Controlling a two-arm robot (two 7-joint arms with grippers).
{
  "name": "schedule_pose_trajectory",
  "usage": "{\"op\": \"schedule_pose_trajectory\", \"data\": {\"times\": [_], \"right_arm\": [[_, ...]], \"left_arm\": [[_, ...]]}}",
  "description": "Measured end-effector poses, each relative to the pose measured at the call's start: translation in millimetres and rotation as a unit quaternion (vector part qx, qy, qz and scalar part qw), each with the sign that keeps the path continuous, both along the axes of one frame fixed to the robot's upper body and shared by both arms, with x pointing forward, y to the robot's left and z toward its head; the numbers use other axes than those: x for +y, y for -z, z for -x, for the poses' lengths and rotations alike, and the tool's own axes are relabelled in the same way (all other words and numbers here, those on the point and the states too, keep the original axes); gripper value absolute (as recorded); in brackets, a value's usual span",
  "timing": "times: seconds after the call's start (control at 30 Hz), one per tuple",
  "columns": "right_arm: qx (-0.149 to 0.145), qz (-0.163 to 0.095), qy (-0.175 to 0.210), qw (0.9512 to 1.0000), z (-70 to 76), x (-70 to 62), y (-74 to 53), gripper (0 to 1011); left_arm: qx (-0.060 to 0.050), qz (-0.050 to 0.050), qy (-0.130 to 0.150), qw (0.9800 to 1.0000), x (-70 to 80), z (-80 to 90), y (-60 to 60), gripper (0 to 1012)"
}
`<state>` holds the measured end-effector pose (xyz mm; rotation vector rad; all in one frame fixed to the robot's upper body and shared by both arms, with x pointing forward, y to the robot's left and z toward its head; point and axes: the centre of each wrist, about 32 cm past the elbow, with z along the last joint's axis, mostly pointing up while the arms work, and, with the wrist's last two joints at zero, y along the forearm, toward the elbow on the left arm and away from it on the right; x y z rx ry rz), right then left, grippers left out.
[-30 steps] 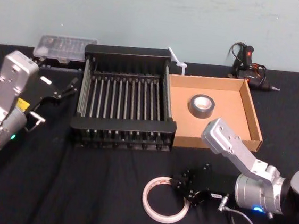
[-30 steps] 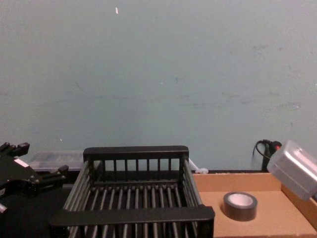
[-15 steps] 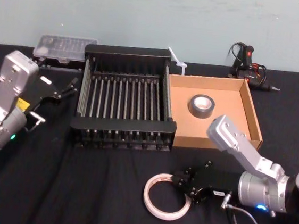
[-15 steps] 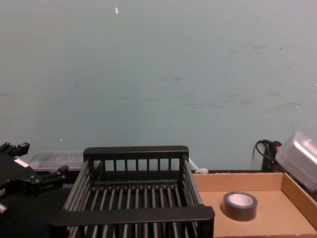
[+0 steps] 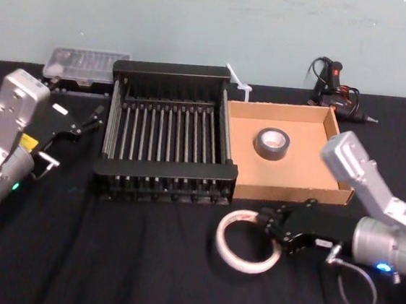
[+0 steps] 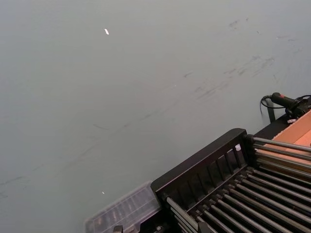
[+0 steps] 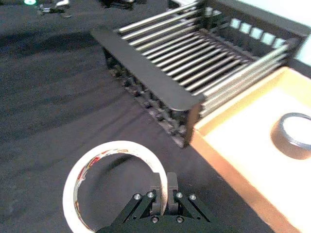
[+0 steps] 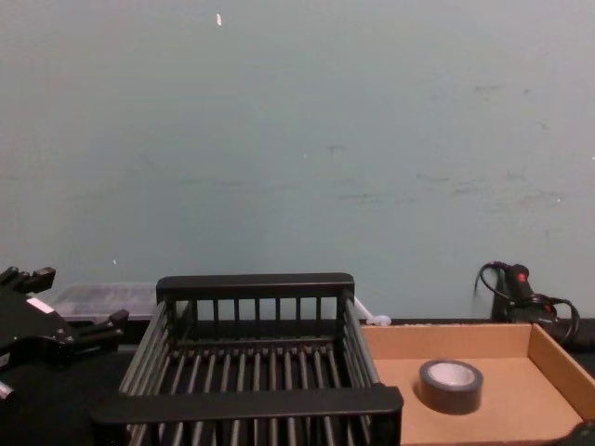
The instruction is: Pick up the white tape and place it into the black box , Pick up the silver tape and place it into the brown box.
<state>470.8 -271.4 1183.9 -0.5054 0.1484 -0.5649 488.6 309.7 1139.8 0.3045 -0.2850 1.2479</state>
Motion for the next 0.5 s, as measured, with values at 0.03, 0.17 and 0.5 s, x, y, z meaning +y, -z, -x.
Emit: {"op": "schedule_pose_trajectory", "data": {"times": [0.03, 0.17, 0.5], "right_arm": [[-0.002, -0.001, 0.007, 1.0, 0.5, -4.5, -2.3, 87], [-0.009, -0.003, 0.025, 0.9996, 2.2, -14.9, -7.0, 88], [-0.026, -0.01, 0.078, 0.9966, 1.2, -32.8, -13.6, 87]], "left_arm": [[0.0, 0.0, 0.0, 1.0, 0.0, 0.0, 0.0, 1001], [0.0, 0.0, 0.0, 1.0, 0.0, 0.0, 0.0, 1001], [0.0, 0.0, 0.0, 1.0, 0.0, 0.0, 0.0, 1001]]}}
